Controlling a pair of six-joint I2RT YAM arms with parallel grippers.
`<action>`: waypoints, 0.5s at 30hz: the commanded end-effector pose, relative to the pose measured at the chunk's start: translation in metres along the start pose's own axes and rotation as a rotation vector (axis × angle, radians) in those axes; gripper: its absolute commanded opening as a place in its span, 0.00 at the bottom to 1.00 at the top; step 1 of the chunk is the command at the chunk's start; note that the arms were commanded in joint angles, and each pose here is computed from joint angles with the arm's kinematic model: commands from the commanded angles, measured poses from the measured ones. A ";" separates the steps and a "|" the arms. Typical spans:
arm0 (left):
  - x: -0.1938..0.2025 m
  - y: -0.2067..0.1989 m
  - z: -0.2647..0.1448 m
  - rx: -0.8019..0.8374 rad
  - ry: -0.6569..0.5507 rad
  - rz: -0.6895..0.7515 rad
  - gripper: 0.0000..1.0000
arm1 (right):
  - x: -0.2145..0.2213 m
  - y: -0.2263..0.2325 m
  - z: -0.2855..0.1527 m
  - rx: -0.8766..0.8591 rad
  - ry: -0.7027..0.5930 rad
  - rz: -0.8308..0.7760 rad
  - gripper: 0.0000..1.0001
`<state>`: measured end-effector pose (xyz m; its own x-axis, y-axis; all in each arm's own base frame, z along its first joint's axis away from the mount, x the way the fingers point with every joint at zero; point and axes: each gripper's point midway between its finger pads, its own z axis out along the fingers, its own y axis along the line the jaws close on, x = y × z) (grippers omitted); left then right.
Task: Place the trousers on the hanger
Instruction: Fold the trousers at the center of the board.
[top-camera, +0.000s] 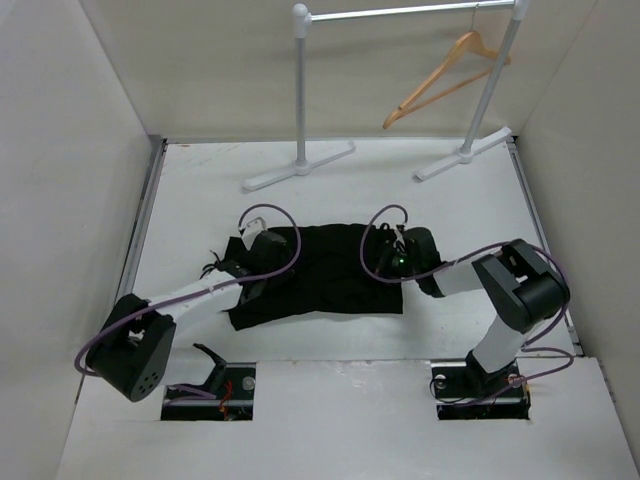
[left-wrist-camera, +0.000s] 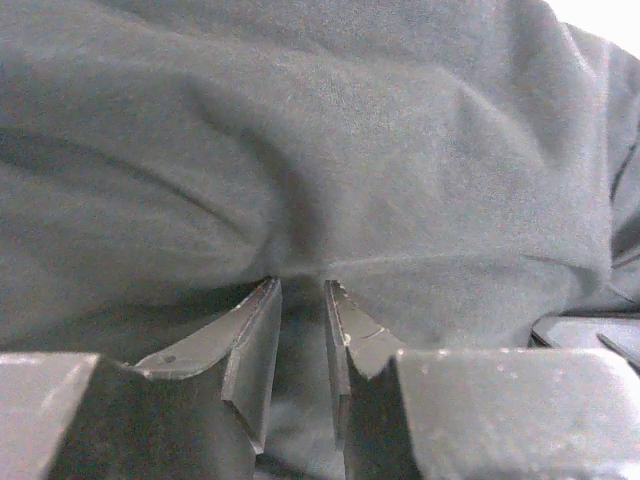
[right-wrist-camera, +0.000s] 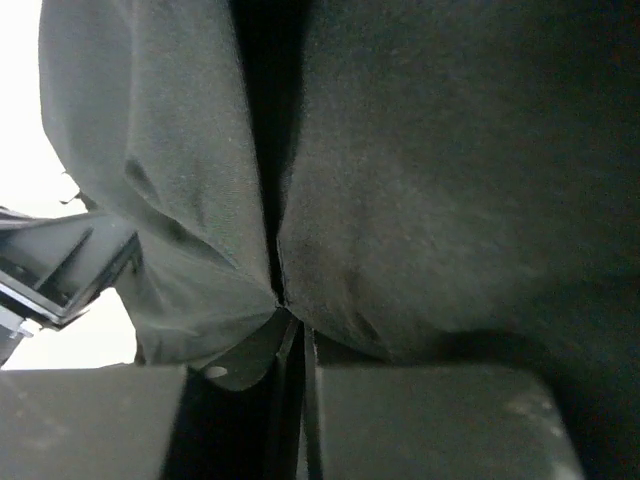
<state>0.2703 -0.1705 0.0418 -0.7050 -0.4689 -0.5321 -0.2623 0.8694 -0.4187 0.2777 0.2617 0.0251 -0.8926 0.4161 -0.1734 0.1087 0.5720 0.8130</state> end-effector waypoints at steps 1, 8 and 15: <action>-0.005 0.002 -0.012 0.011 -0.011 -0.015 0.23 | -0.008 0.019 -0.008 -0.103 -0.047 -0.025 0.14; -0.028 -0.028 -0.047 0.094 -0.040 -0.007 0.28 | -0.019 0.110 -0.073 -0.232 -0.087 -0.140 0.52; -0.024 -0.052 -0.063 0.142 -0.033 0.058 0.31 | -0.066 0.197 -0.152 -0.290 -0.254 -0.308 0.35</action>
<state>0.2624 -0.1885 0.1099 -0.6902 -0.4557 -0.5621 -0.1623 0.8545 -0.4934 0.2820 0.2575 0.2438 -0.7792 0.4298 -0.4563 -0.2591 0.4420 0.8588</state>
